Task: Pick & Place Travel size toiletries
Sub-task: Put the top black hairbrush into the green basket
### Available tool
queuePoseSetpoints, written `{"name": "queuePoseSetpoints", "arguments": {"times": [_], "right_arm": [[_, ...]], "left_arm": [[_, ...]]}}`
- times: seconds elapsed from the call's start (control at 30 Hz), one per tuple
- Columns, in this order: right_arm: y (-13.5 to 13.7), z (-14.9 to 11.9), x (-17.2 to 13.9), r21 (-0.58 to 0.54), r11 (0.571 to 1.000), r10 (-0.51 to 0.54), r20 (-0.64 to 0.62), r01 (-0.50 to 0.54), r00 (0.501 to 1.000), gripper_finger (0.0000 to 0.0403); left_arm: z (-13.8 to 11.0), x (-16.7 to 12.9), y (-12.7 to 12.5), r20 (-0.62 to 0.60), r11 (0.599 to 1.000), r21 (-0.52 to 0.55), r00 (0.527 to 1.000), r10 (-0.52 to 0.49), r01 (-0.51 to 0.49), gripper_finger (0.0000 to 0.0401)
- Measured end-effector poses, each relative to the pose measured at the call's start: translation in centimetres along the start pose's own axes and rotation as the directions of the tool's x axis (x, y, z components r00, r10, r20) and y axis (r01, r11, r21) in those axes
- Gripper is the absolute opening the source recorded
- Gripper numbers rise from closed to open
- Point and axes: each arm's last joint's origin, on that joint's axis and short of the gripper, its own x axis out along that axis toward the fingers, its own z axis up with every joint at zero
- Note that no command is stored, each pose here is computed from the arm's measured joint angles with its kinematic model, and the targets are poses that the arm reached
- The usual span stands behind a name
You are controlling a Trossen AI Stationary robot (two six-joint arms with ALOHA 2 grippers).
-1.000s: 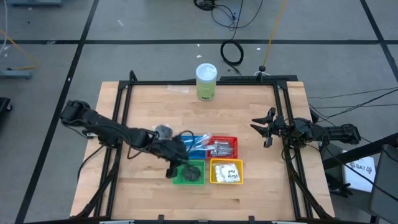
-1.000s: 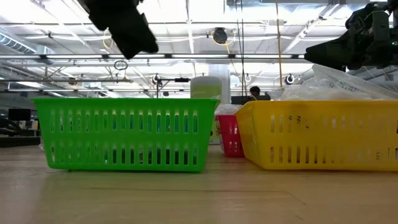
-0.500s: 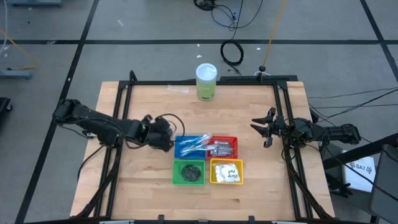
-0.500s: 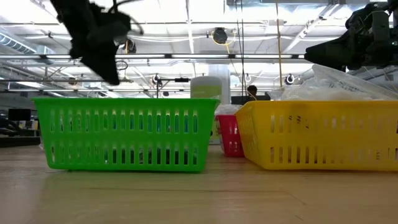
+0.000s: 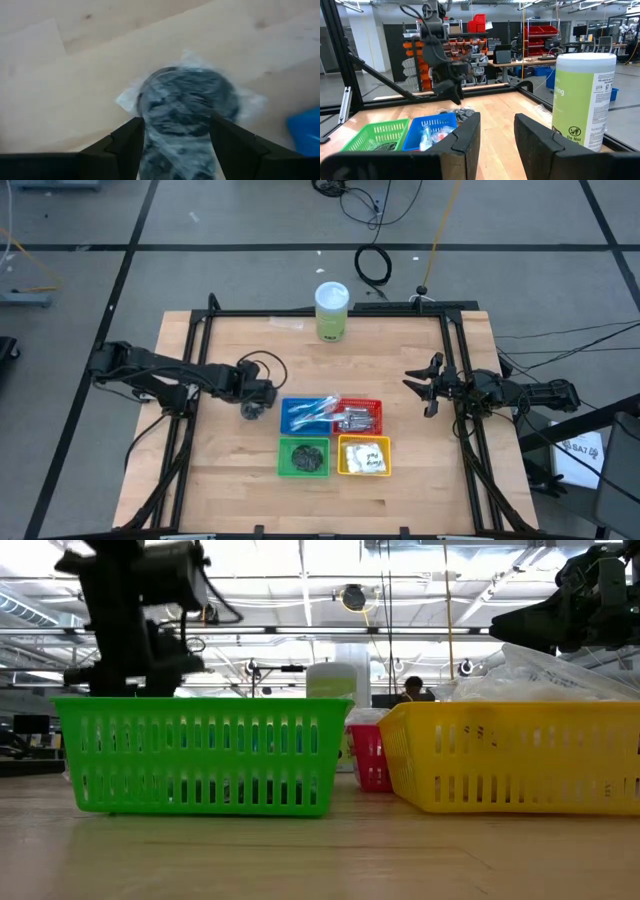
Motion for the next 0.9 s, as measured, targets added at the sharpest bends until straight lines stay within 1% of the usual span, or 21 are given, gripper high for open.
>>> {"name": "queuePoseSetpoints", "arguments": {"times": [0.17,0.3,0.4,0.67,0.77,0.9], "right_arm": [[0.0,0.0,0.0,0.0,1.0,0.0,0.0,0.0,1.0,0.011],[0.0,0.0,0.0,0.0,1.0,0.0,0.0,0.0,1.0,0.011],[0.0,0.0,0.0,0.0,1.0,0.0,0.0,0.0,1.0,0.011],[0.0,0.0,0.0,0.0,1.0,0.0,0.0,0.0,1.0,0.011],[0.0,0.0,0.0,0.0,1.0,0.0,0.0,0.0,1.0,0.011],[0.0,0.0,0.0,0.0,1.0,0.0,0.0,0.0,1.0,0.011]], "left_arm": [[0.0,2.4,1.2,-0.022,0.998,-0.062,1.0,-0.009,0.007,0.0223],[0.0,3.6,1.6,-0.045,0.997,-0.065,0.998,-0.052,0.049,0.0223],[0.0,4.1,2.0,-0.054,0.996,-0.069,0.997,-0.063,0.059,0.0223],[-0.2,4.7,2.6,-0.062,0.998,-0.055,0.997,-0.042,0.039,0.0222],[-0.2,4.7,2.5,-0.064,0.998,-0.042,0.997,-0.044,0.041,0.0203],[-0.2,4.7,2.6,-0.072,0.998,-0.039,0.996,-0.047,0.044,0.015]]}}
